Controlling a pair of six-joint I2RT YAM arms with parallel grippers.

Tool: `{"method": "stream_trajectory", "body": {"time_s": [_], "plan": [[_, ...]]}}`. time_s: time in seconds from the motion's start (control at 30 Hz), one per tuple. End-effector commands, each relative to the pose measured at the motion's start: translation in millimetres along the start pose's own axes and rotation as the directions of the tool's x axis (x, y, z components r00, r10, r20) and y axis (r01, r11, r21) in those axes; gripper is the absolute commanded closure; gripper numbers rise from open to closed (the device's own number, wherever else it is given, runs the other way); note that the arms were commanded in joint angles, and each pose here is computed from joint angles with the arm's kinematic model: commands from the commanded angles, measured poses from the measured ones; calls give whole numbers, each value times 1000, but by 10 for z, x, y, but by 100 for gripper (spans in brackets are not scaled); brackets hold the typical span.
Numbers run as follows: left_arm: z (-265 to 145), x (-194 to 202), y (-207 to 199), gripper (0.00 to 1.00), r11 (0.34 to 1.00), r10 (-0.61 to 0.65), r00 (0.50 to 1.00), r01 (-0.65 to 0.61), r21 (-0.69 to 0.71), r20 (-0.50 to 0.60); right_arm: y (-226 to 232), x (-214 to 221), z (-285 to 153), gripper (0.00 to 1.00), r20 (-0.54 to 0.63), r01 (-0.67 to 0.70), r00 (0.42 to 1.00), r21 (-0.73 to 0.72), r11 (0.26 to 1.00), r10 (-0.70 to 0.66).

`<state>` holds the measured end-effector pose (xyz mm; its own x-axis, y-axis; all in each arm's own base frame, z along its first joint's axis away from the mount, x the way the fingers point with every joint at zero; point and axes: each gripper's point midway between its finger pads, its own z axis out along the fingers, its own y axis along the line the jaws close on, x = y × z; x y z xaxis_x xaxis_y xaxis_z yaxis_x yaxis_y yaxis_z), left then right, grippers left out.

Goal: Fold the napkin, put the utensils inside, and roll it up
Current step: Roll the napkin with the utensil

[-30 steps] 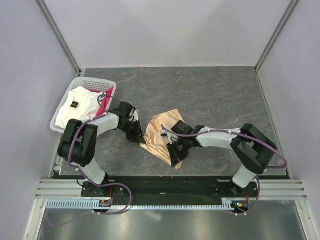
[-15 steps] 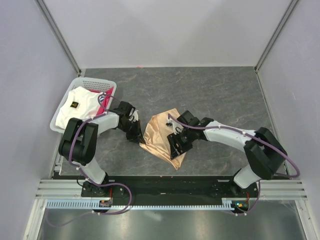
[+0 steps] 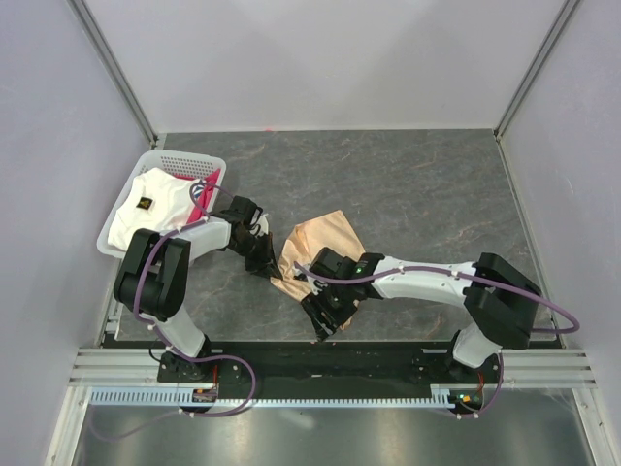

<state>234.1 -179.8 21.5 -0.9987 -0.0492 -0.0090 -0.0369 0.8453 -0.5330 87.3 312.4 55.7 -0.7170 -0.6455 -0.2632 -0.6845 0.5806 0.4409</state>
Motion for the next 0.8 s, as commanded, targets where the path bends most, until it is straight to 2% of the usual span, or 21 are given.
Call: {"method": "stream_trajectory", "body": {"time_s": [0.0,0.17,0.77], "plan": [[-50,-104,13,98,999,46,998,-46,-21,30,-80,-2,103,34,-8,-34,999,24,999,34],[-42,-96,23,98,999,47,999,-47,-22,26,-235,67,167,34,-46,-24,999,89,996,28],[-25,-90,45,98,999,45,999,-45,-30,19,-433,-6,-110,34,-22,-17,1000,155,988,20]]}}
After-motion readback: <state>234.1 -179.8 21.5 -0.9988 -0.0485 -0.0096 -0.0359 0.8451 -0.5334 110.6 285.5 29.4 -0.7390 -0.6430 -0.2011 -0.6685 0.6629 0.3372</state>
